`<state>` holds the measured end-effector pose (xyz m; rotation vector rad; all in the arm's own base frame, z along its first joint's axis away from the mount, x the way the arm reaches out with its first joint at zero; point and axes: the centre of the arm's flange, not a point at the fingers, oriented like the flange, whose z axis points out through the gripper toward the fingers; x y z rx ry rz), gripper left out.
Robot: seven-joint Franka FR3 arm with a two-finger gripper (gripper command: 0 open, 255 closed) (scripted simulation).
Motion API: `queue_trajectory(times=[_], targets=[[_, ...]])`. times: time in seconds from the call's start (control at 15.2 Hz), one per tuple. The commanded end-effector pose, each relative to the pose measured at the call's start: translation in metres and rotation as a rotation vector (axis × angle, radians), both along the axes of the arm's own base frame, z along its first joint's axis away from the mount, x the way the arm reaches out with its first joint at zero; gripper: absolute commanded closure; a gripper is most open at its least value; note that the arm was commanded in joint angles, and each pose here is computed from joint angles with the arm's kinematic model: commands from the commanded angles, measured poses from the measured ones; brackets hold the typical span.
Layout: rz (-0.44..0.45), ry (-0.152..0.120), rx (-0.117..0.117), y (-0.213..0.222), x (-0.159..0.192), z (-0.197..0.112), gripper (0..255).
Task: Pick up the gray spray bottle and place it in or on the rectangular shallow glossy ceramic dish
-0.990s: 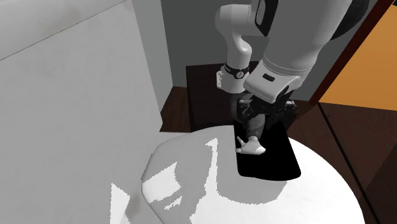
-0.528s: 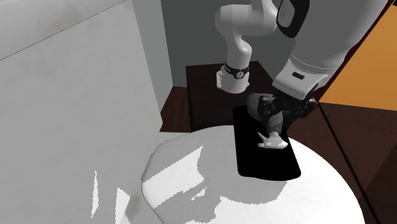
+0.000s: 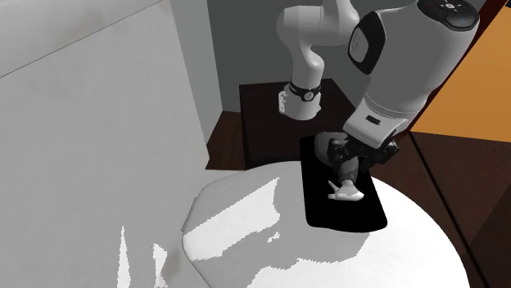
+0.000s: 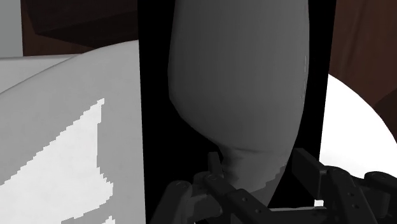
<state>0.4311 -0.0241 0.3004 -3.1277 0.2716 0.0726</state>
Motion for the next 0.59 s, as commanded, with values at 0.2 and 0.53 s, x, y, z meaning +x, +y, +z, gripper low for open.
queue_trajectory(times=[0.2, 0.53], targets=[[0.0, -0.001, 0.0, 0.0, -0.001, -0.026, 255], [0.0, -0.001, 0.0, 0.0, -0.001, -0.032, 255]])
